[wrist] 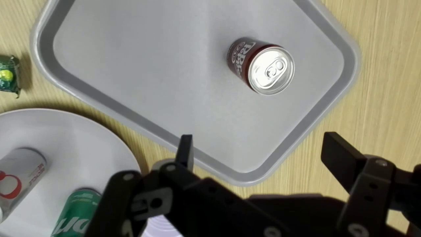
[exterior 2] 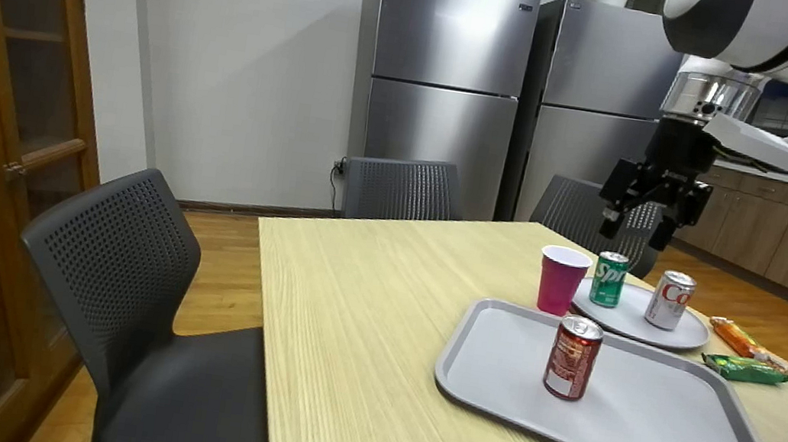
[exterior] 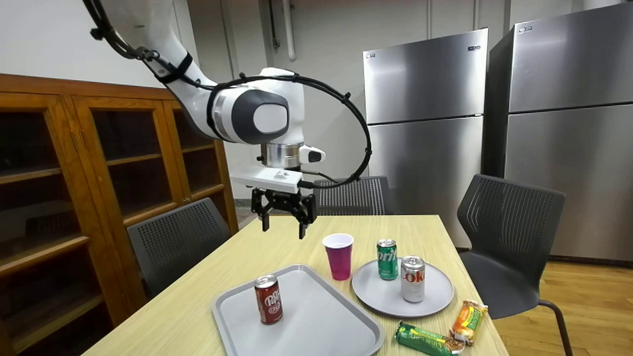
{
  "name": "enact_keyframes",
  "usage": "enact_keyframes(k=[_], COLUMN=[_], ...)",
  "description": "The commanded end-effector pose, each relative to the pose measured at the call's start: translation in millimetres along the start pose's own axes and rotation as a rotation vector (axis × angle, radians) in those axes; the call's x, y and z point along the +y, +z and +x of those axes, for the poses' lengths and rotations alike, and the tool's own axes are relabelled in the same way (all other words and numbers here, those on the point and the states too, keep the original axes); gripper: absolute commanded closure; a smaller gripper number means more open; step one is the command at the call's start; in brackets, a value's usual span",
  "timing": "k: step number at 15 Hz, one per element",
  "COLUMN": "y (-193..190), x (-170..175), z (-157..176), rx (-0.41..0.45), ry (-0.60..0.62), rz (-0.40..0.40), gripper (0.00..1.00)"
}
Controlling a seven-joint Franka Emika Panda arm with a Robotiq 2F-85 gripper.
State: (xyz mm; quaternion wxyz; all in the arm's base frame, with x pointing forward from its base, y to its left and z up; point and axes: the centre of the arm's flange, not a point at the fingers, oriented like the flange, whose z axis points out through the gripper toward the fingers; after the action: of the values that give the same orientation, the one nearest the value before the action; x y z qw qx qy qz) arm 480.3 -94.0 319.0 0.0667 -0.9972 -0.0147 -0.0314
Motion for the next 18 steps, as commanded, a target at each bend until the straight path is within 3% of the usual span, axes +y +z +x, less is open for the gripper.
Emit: enact_keyframes(k=[1, 10, 15, 17, 18], y=[0, 37, 55, 59, 55], x=[-23, -60, -63, -61, -57], z=[-21, -31, -26, -25, -26], rx=[-0.037, -0.103, -0.108, -0.111, -0.122], ry=[-0.091, -0.223, -0.254, -0.264, -0.266], rz=[0.011, -0.060, -0.148, -0.164, -0.132], gripper=[0.00, 0.00, 0.00, 0.00, 0.00])
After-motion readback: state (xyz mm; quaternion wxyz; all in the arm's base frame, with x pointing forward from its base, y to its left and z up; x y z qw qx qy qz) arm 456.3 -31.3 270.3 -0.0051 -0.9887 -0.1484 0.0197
